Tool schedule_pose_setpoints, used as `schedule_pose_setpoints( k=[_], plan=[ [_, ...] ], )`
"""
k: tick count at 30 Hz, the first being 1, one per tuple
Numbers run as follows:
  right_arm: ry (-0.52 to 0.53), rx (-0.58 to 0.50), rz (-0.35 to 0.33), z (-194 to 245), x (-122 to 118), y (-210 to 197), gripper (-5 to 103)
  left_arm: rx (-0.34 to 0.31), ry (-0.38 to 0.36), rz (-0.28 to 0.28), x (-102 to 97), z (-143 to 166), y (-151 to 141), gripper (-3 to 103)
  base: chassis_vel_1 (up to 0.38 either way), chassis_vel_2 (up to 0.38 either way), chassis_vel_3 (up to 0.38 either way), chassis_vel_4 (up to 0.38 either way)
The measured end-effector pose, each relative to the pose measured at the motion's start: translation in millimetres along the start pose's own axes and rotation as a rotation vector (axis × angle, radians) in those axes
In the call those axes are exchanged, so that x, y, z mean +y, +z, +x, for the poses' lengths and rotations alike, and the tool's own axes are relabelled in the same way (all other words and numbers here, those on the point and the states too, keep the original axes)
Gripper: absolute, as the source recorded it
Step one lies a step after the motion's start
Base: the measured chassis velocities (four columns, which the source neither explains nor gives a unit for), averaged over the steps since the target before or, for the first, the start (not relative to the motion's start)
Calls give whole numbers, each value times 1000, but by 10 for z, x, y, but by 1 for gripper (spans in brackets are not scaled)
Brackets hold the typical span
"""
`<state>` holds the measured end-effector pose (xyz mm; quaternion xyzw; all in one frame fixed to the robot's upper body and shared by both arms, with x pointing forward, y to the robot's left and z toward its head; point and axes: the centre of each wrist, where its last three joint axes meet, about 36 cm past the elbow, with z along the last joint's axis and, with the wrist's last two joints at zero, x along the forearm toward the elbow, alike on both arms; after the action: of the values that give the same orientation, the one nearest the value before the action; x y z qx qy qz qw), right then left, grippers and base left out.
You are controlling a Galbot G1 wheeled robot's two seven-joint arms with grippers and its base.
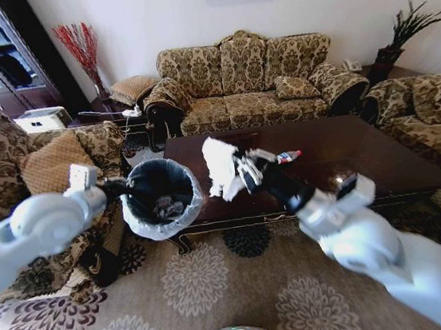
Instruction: Move to the front of the table and place the trash on the table into the trash bin.
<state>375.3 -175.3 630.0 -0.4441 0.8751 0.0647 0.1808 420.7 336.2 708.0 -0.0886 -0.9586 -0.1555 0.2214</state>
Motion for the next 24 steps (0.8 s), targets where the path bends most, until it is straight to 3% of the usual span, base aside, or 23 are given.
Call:
schedule_pose_setpoints(
  k=[9, 15, 18, 24],
  plan=[
    [-10, -33, -52, -615, -172, 288, 0, -47, -39, -135, -199, -244, -445, 0, 0, 0, 0, 0],
    [-31, -56, -50, -909, -181, 329, 0, -70, -26, -160, -440, -417, -765, 0, 0, 0, 0, 0],
    [1, -69, 5, -1064, -308, 447, 0, -75, 1, -169, -645, -527, -940, 0, 0, 0, 0, 0],
    [64, -46, 35, -932, -482, 496, 0, -68, 16, -168, -728, -618, -1011, 0, 0, 0, 0, 0]
  ],
)
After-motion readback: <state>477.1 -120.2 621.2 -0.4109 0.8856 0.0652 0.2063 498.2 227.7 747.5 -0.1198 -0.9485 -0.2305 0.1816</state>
